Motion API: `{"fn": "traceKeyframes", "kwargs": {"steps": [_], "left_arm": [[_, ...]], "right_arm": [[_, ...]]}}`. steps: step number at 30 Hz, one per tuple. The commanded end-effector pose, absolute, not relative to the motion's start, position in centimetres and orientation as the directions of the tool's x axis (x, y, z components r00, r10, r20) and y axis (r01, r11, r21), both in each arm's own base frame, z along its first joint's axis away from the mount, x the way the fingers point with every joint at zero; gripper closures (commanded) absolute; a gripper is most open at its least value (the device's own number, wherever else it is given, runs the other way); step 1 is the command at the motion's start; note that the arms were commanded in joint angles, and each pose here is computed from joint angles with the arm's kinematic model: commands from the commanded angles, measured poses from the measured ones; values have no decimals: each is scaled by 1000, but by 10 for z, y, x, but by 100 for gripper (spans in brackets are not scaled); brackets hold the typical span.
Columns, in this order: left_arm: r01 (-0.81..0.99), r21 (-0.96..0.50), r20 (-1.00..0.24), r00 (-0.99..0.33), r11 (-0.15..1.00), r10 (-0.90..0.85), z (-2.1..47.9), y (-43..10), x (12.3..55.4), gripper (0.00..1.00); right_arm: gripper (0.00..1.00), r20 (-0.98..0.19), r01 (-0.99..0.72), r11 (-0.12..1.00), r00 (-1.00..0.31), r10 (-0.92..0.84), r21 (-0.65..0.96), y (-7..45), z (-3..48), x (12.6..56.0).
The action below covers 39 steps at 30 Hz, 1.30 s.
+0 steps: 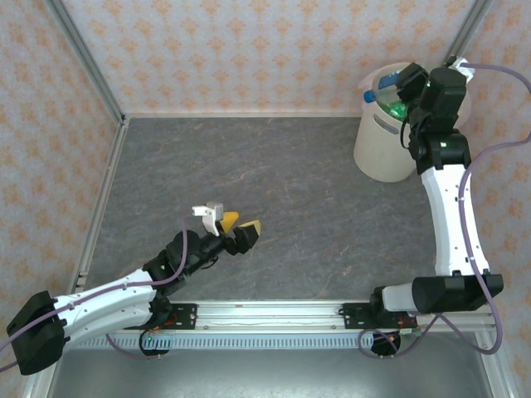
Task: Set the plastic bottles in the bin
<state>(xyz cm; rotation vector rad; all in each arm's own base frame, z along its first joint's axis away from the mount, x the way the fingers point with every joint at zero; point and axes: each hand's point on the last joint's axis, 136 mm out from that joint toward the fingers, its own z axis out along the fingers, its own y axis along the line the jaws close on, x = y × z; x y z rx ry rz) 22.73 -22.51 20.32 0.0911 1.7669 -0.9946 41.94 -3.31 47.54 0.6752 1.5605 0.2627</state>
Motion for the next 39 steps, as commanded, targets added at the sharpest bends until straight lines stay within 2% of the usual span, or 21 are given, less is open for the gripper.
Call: {"fn": "traceKeyframes", "kwargs": {"steps": [1,7,13,24,29,39], "left_arm": [[530,-603,-798,-421,597,-432,217,-228,224,1],[531,-637,-771,-439,558,-462,213,-228,221,1],[510,-649,-760,-446,564,-472,204,-225,221,1],[504,-646,-763,-443,573,-471,202,-225,223,1],[502,-647,-762,-444,574,-471,199,-225,223,1],[524,-657,-753,-440,542,-489,202,-225,220,1]], "right_arm": [[55,-868,422,761,173,466,493,-74,493,412],[54,-909,545,728,218,356,416,-99,492,433],[54,-927,596,711,221,303,374,-107,487,469],[54,-968,717,652,140,210,245,-123,451,540],[55,-976,783,590,105,188,198,-145,436,538],[54,-980,822,543,87,181,173,-156,443,494]]}}
